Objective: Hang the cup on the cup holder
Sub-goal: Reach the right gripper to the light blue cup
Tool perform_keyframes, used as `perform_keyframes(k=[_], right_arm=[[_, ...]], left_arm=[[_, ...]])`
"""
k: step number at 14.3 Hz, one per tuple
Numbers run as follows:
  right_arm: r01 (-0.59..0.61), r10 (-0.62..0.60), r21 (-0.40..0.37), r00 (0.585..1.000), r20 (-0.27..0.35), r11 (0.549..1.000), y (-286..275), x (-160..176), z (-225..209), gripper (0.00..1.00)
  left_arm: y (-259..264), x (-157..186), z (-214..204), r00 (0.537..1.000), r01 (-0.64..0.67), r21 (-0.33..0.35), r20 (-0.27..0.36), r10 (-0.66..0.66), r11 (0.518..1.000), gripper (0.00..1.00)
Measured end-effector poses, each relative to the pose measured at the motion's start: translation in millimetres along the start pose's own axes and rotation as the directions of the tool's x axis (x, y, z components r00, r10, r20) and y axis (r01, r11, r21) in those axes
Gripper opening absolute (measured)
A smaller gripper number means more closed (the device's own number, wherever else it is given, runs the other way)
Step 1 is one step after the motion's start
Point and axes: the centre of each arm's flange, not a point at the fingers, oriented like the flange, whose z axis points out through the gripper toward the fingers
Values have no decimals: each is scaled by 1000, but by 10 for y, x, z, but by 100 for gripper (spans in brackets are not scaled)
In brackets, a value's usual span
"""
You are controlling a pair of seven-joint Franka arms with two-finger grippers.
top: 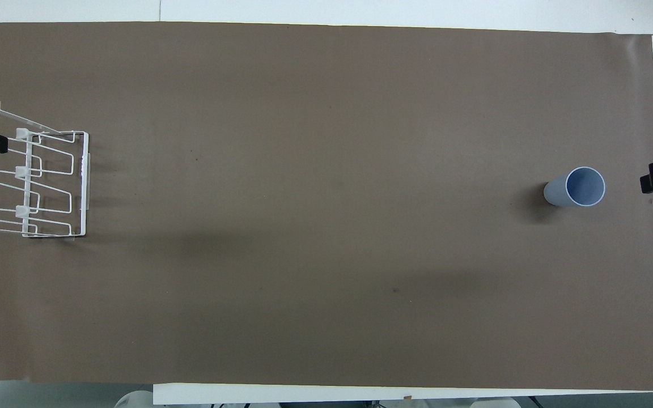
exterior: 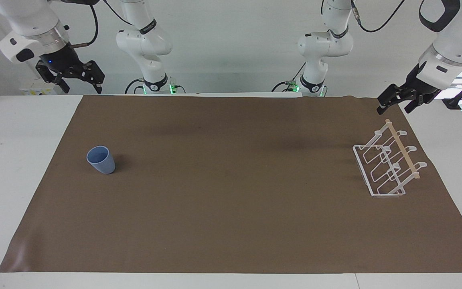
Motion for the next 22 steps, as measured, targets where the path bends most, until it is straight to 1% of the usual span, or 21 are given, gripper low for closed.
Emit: perform_keyframes(k=[4,8,10,11,13,15,17,19,20,22], right_arm=[[2,-2,0,1000,3,1000,-12,-1,9,100],[10,-10,0,1000,11,1000,-37,-8,70,100],[63,-63,-9,997,-55,998,47,80,217,100],[91,-92,-15,992,-82,996,181,129,389,100],[127,-128,-21,987,-95,992,535,222,903,100],[152,-152,-17,985,-82,988,779,292,1445,100],[149,-149,-8,987,-64,989,907,361,1882,100],[148,-148,0,988,-49,989,949,435,2144,100],[150,-150,0,987,-50,989,948,481,2223,100],[156,-156,-8,985,-72,988,931,594,2364,100]], left_arm=[[-25,-5,-2,1000,-8,22,14,7,1000,100],[-55,-37,-135,1000,-8,27,-6,8,1000,100],[-23,-54,-148,1000,-14,27,-3,14,1000,100],[-18,-54,-147,1000,-15,27,-3,15,1000,100],[-44,-53,-149,1000,-11,26,-3,11,1000,100],[-117,-52,-152,1000,3,26,-4,-3,1000,100],[-247,-51,-158,1000,24,25,-5,-24,999,100],[-332,-53,-161,999,36,24,-5,-36,999,100],[-339,-53,-162,999,37,24,-6,-37,999,100],[-331,-49,-165,999,36,24,-9,-35,999,100]])
